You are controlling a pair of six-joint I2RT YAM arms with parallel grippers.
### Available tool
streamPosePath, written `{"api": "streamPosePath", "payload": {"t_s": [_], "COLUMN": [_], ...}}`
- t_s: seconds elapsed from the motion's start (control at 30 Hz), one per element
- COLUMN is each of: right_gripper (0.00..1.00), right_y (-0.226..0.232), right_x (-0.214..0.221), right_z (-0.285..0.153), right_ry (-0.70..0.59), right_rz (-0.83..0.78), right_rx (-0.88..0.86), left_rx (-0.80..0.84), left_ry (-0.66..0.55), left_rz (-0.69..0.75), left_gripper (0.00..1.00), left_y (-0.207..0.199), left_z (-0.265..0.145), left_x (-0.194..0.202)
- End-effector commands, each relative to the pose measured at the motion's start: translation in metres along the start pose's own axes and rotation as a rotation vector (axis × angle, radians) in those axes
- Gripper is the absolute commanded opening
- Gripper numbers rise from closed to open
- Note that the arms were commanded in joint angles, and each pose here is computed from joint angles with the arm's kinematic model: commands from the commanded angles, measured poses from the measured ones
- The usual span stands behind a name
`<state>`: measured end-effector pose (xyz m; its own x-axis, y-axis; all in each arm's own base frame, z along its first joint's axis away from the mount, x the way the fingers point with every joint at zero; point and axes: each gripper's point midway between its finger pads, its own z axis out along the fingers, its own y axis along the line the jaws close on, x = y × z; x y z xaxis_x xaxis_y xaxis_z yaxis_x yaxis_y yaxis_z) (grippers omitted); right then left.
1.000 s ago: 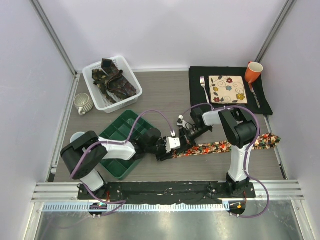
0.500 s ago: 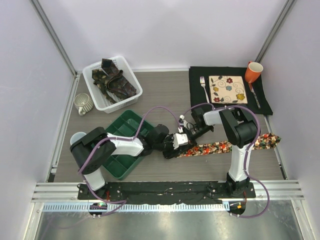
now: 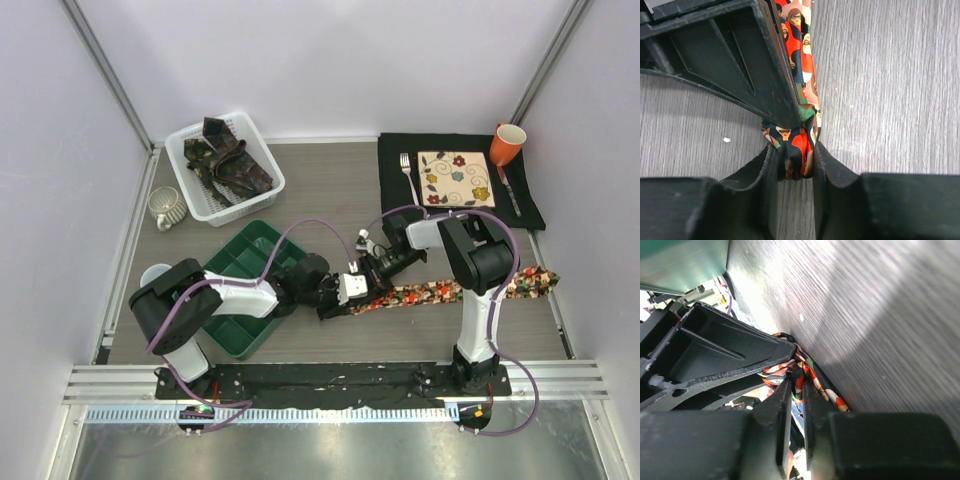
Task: Roll the ties
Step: Roll the tie at the center of the board.
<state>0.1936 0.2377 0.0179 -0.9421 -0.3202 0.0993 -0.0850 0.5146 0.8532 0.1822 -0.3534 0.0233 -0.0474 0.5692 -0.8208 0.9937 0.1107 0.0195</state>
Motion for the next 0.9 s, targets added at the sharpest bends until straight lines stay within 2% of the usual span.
{"api": "streamPosePath", "payload": {"t_s": [0.0,0.13,0.23,0.27,0.4,0.43,0.53,0.57,0.67,0.87], "right_gripper": [0.23,0.24,0.14,0.06,0.01,0.01,0.01,0.01,0.01,0.01], "right_y": [0.0,0.009,0.003,0.002,-0.006,-0.009,-0.024,-0.03,-0.039,-0.047], "right_x": [-0.007,-0.001,0.001,0.002,0.0,-0.001,0.002,0.004,0.008,0.011], "right_z": [-0.011,-0.013,-0.011,-0.01,-0.009,-0.009,-0.009,-0.008,-0.007,-0.004], "right_ry": [-0.039,-0.028,-0.018,-0.012,-0.012,-0.016,-0.012,-0.005,0.005,0.016], "right_rz": [-0.056,-0.061,-0.046,-0.039,-0.036,-0.039,-0.016,-0.007,0.017,0.05], "right_rx": [0.075,0.039,0.039,0.042,0.071,0.084,0.143,0.157,0.184,0.199], "left_rx": [0.024,0.025,0.024,0.027,0.028,0.023,0.004,0.004,0.006,0.014], "left_ry": [0.033,0.039,0.037,0.045,0.048,0.045,-0.006,-0.032,-0.064,-0.119], "left_rz": [-0.009,-0.012,-0.013,-0.015,-0.011,-0.013,-0.073,-0.075,-0.068,-0.061], "left_gripper": [0.22,0.21,0.21,0.21,0.21,0.23,0.56,0.59,0.64,0.62], "left_y": [-0.004,-0.005,-0.005,-0.006,-0.006,-0.005,0.001,0.0,-0.002,0.0], "left_z": [0.004,0.003,0.003,0.003,0.002,0.002,-0.006,-0.008,-0.009,0.001], "left_x": [0.009,0.013,0.012,0.014,0.015,0.014,0.007,0.007,0.007,0.0]}}
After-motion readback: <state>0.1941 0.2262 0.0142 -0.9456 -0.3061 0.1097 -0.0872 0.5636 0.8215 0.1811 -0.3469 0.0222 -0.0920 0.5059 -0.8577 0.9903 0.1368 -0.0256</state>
